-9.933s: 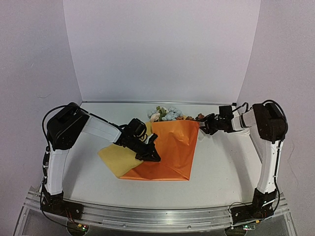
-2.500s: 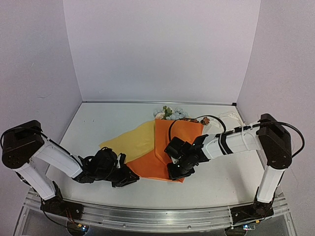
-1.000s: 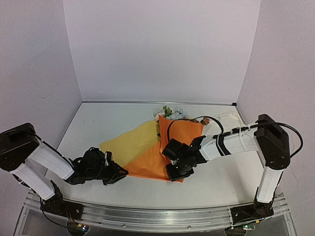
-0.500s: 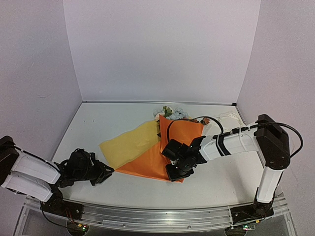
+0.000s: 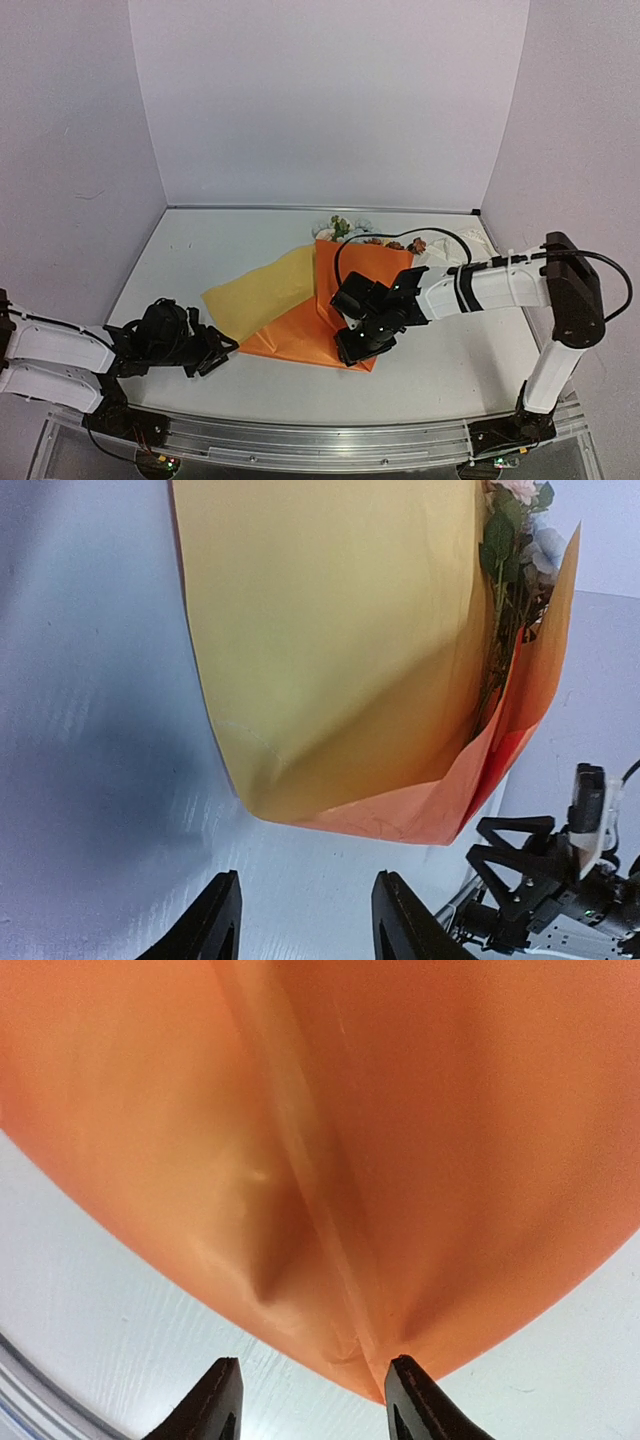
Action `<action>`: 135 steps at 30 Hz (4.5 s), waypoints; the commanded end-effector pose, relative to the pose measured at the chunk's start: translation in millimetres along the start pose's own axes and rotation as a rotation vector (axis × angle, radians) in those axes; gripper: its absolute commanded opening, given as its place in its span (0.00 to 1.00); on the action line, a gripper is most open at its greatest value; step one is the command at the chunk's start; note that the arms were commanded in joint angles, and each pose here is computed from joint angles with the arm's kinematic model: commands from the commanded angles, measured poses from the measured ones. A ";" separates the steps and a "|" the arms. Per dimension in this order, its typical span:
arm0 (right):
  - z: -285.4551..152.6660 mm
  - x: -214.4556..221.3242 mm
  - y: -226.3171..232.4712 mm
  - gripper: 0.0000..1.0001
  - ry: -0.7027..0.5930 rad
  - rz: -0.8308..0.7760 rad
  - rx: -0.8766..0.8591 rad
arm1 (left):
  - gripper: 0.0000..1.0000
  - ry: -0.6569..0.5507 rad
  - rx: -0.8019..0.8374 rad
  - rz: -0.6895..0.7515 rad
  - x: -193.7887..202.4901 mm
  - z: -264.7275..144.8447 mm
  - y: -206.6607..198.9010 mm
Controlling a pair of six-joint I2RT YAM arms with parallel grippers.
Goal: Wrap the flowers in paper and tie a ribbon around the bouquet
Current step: Press the fold line on the 2/3-folded wrapping paper, then pick up the two-thirds-folded wrapping paper from the center of the board, then fold the 2/3-folded wrapping paper at the center of the board.
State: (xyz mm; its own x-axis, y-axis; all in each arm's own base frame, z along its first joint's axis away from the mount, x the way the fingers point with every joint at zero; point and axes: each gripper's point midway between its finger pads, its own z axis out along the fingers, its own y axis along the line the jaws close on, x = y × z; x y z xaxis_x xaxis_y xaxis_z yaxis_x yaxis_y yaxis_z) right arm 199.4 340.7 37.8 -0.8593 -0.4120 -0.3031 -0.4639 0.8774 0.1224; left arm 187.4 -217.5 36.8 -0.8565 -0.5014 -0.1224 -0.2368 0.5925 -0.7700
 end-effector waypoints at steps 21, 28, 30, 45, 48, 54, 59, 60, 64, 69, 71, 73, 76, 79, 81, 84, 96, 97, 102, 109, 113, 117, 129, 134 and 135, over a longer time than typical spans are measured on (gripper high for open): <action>-18.4 -74.8 -13.8 0.39 -0.083 0.049 -0.060 | 0.33 -0.192 -0.137 -0.137 -10.7 35.3 -7.4; -0.4 -77.0 -0.8 0.37 -0.036 0.058 -0.098 | 0.21 -0.206 -0.158 -0.120 -13.7 40.1 -9.7; 2.9 -75.3 -0.5 0.37 -0.027 0.060 -0.098 | 0.15 -0.206 -0.156 -0.106 -13.9 39.7 -11.8; 21.0 -65.1 0.1 0.37 -0.003 0.022 -0.012 | 0.00 -0.230 0.052 0.167 -14.6 9.6 -81.4; 25.3 -63.3 2.5 0.37 0.009 0.010 0.006 | 0.00 -0.222 0.098 0.208 -11.8 5.7 -91.8; 24.0 -60.2 5.8 0.40 0.016 0.000 0.016 | 0.00 -0.204 0.118 0.232 -7.2 2.4 -91.3; 9.0 -61.7 7.6 0.47 -0.015 -0.015 0.011 | 0.00 -0.200 0.064 0.188 -6.3 2.9 -67.1; 7.0 -61.7 9.5 0.48 -0.018 -0.022 0.007 | 0.00 -0.199 0.058 0.182 -6.1 3.2 -64.2; 4.7 -55.6 17.0 0.54 -0.019 -0.062 0.007 | 0.00 -0.200 0.042 0.169 -5.9 3.7 -55.8; 6.9 -48.5 22.9 0.58 -0.005 -0.090 0.001 | 0.00 -0.197 0.017 0.149 -4.9 5.1 -43.8; 7.8 -45.9 26.2 0.60 -0.002 -0.110 -0.002 | 0.00 -0.196 0.011 0.144 -4.5 5.4 -41.1; 8.3 -44.0 28.2 0.61 -0.002 -0.127 0.004 | 0.00 -0.198 0.011 0.141 -4.9 4.9 -40.2; 13.4 -41.9 29.8 0.61 0.003 -0.142 0.018 | 0.00 -0.202 0.018 0.152 -5.7 2.7 -43.7; 20.6 -40.0 31.1 0.61 0.020 -0.158 0.042 | 0.00 -0.206 0.044 0.183 -6.7 -1.4 -54.4; 26.0 -38.8 28.8 0.61 0.029 -0.173 0.083 | 0.00 -0.207 0.069 0.212 -7.0 -4.8 -64.6; 33.1 -36.5 27.3 0.61 0.042 -0.195 0.131 | 0.00 -0.199 0.109 0.251 -5.7 -9.4 -79.2; 35.5 -38.6 32.0 0.64 0.049 -0.181 0.140 | 0.00 -0.081 0.279 0.444 20.8 -5.5 -144.8; 30.5 -40.3 33.3 0.65 0.041 -0.179 0.131 | 0.00 -0.078 0.275 0.451 21.5 -4.4 -145.6; -5.8 -48.4 41.9 0.65 -0.018 -0.167 0.056 | 0.00 -0.085 0.254 0.459 20.0 -3.3 -141.2; -47.8 -57.6 40.5 0.60 -0.085 -0.122 -0.023 | 0.00 -0.082 0.265 0.510 21.4 -5.6 -149.8; -56.9 -55.8 29.9 0.56 -0.090 -0.073 -0.051 | 0.00 -0.058 0.269 0.567 25.5 -1.1 -162.1; -61.8 -46.9 5.7 0.51 -0.111 0.000 -0.041 | 0.00 -0.014 0.284 0.609 33.4 4.6 -172.3; -28.1 -11.5 -41.7 0.38 -0.118 0.187 -0.053 | 0.00 0.074 0.325 0.713 49.5 21.4 -203.1; -2.6 -10.5 -42.2 0.25 -0.088 0.222 -0.042 | 0.00 0.149 0.349 0.773 64.9 36.1 -219.5; 0.9 -11.0 -41.5 0.24 -0.087 0.230 -0.046 | 0.00 0.169 0.347 0.783 68.6 40.8 -220.3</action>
State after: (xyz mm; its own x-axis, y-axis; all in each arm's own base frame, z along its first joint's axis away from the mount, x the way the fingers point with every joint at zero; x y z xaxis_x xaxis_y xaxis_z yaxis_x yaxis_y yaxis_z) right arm 218.1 294.9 43.4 -0.9154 -0.2297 -0.3305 -0.3051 0.9316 0.1978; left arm 206.2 -380.1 158.2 -0.8035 -0.0048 -0.5954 0.4911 0.5599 -0.6673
